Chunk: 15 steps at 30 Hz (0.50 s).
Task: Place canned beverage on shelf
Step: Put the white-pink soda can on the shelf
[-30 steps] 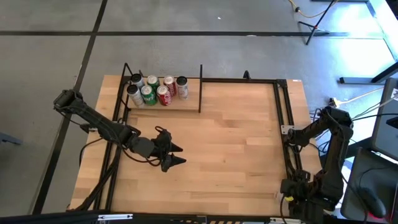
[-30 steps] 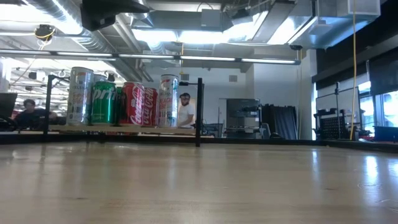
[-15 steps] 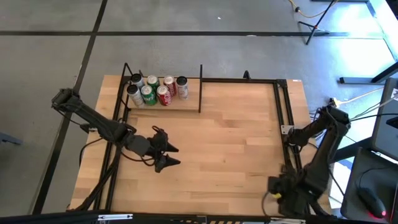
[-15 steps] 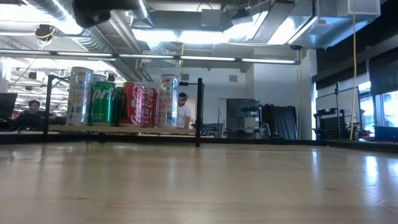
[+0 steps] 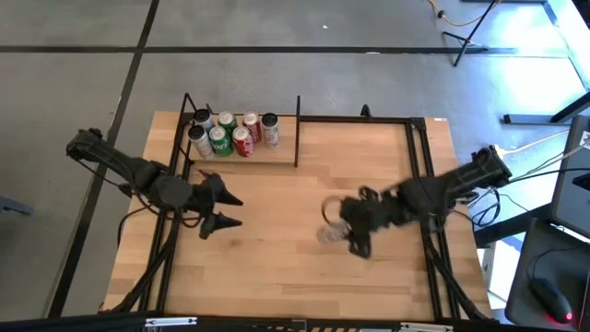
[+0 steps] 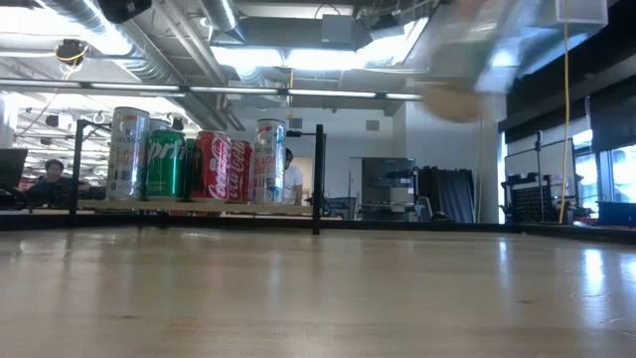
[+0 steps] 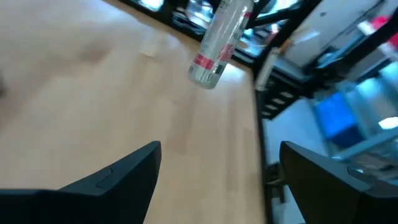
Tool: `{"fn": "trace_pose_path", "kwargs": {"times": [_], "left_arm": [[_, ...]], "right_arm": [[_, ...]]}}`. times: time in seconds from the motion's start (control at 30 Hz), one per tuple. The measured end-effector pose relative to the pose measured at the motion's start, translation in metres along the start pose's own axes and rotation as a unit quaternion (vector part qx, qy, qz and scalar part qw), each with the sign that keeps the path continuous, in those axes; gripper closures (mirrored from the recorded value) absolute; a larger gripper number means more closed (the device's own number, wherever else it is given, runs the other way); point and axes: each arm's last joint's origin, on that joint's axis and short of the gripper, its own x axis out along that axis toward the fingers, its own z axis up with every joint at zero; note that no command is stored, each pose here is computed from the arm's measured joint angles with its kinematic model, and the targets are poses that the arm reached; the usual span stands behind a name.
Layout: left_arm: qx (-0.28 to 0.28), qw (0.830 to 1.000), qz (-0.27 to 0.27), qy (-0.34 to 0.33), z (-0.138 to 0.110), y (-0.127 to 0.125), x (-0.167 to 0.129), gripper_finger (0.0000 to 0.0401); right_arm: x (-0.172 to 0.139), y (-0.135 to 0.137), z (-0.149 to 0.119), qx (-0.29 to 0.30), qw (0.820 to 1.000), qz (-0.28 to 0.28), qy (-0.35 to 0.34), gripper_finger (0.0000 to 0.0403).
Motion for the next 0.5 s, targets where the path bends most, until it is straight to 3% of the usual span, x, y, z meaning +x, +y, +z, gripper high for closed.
{"fn": "trace_pose_path", "kwargs": {"times": [0.2,0.5], "left_arm": [[0.054,0.997,0.058,-0.005,-0.001,0.012,-0.013,0.0081],[0.06,0.994,0.086,0.022,-0.006,0.017,-0.009,0.0081]], "right_arm": [[0.009,-0.043,0.048,-0.001,0.998,0.001,-0.067,0.0183],[0.049,-0.083,0.084,-0.026,0.998,0.013,-0.047,0.0183]]}}
